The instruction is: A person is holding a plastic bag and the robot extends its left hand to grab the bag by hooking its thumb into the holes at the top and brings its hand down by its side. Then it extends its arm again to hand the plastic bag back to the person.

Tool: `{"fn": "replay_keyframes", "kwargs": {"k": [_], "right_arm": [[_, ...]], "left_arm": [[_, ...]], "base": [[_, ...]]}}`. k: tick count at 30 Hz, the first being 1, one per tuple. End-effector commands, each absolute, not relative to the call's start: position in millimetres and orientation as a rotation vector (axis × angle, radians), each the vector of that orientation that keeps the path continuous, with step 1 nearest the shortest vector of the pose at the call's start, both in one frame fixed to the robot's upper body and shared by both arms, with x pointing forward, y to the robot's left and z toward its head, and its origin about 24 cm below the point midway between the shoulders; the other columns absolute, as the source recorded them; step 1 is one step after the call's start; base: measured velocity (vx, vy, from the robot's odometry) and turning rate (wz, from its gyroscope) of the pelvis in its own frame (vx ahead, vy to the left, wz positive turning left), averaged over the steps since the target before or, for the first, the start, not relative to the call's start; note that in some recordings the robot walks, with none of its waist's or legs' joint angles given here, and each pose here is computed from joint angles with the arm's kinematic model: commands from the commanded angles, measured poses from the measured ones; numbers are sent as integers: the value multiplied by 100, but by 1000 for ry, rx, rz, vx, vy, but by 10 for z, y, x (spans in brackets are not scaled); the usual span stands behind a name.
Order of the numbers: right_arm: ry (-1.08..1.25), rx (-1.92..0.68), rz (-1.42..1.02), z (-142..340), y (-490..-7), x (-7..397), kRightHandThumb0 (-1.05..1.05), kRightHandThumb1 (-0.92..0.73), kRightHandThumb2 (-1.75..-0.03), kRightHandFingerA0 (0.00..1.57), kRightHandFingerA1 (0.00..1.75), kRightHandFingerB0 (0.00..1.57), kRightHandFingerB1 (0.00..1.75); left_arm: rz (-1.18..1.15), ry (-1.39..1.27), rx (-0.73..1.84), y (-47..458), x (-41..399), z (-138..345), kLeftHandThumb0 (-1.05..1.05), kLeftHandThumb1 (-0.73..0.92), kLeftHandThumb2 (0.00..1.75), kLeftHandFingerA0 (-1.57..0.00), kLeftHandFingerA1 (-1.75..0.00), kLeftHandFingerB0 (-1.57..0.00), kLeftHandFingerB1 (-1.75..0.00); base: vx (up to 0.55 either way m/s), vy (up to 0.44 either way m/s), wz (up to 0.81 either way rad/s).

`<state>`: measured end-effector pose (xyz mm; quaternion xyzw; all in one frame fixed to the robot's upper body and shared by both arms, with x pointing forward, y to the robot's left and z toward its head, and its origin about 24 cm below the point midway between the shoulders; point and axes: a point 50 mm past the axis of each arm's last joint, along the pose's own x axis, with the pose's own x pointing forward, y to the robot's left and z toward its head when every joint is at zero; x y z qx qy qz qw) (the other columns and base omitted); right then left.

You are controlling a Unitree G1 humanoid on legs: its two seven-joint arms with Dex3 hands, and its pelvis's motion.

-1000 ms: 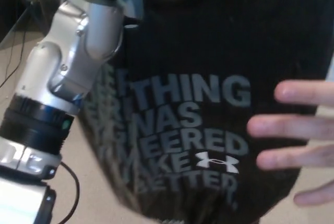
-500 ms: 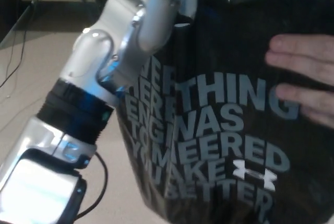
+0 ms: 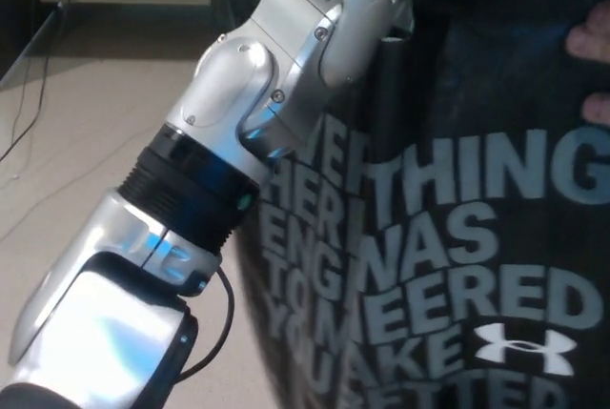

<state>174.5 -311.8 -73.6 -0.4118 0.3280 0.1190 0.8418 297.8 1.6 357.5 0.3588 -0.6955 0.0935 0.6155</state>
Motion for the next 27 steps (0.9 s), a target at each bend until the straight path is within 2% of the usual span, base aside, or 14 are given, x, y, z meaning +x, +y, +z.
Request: {"fn": "replay_keyframes", "kwargs": {"k": [1, 2, 3, 4, 5, 8, 14, 16, 21, 27], "right_arm": [[720, -879, 247, -725, -3172, 1729, -36, -72, -60, 70, 49, 54, 40], [720, -880, 247, -725, -3175, 1727, -35, -72, -61, 69, 50, 55, 42], [720, -881, 247, -728, -3178, 1715, -34, -72, -61, 69, 50, 55, 41], [719, -878, 246, -724, -3181, 1717, -34, -72, -61, 69, 50, 55, 41], [718, -874, 245, -716, -3187, 1722, -34, -72, -62, 68, 49, 55, 41], [715, -886, 253, -711, -3194, 1731, -35, -73, -60, 68, 49, 54, 41], [719, -885, 255, -722, -3184, 1725, -34, -72, -61, 68, 50, 55, 42], [728, -885, 255, -736, -3183, 1710, -35, -72, -61, 64, 46, 52, 40], [737, -887, 258, -756, -3171, 1694, -35, -72, -61, 68, 48, 54, 40], [734, -898, 268, -738, -3172, 1730, -35, -72, -61, 66, 47, 53, 41]], "left_arm": [[187, -1425, 936, 52, 3013, 3573, -38, 56, 56, -62, -65, -40, -33], [148, -1351, 980, 67, 3024, 3562, -65, 40, 75, -7, -42, -2, -26], [46, -1178, 1093, 129, 3043, 3512, -62, 39, 78, -3, -25, -5, -19], [28, -1153, 1118, 148, 3044, 3503, -64, 37, 79, 0, -20, 0, -15], [-4, -1107, 1172, 195, 3047, 3478, -68, 40, 79, 0, -10, 0, -6], [-71, -1020, 1275, 310, 3039, 3419, -71, 43, 81, 0, 0, 0, -1], [-166, -891, 1398, 501, 2993, 3369, -69, 40, 83, 0, 0, 0, -2], [-176, -886, 1404, 525, 2977, 3361, -69, 40, 83, 0, 0, 0, -2], [-180, -884, 1393, 567, 2943, 3344, -70, 40, 83, 0, 0, 0, -2], [-177, -855, 1410, 616, 2928, 3341, -72, 41, 83, 0, 0, 0, -3]], "base": [[0, 0, 0], [0, 0, 0], [0, 0, 0], [0, 0, 0], [0, 0, 0], [0, 0, 0], [0, 0, 0], [0, 0, 0], [0, 0, 0], [0, 0, 0]]}}
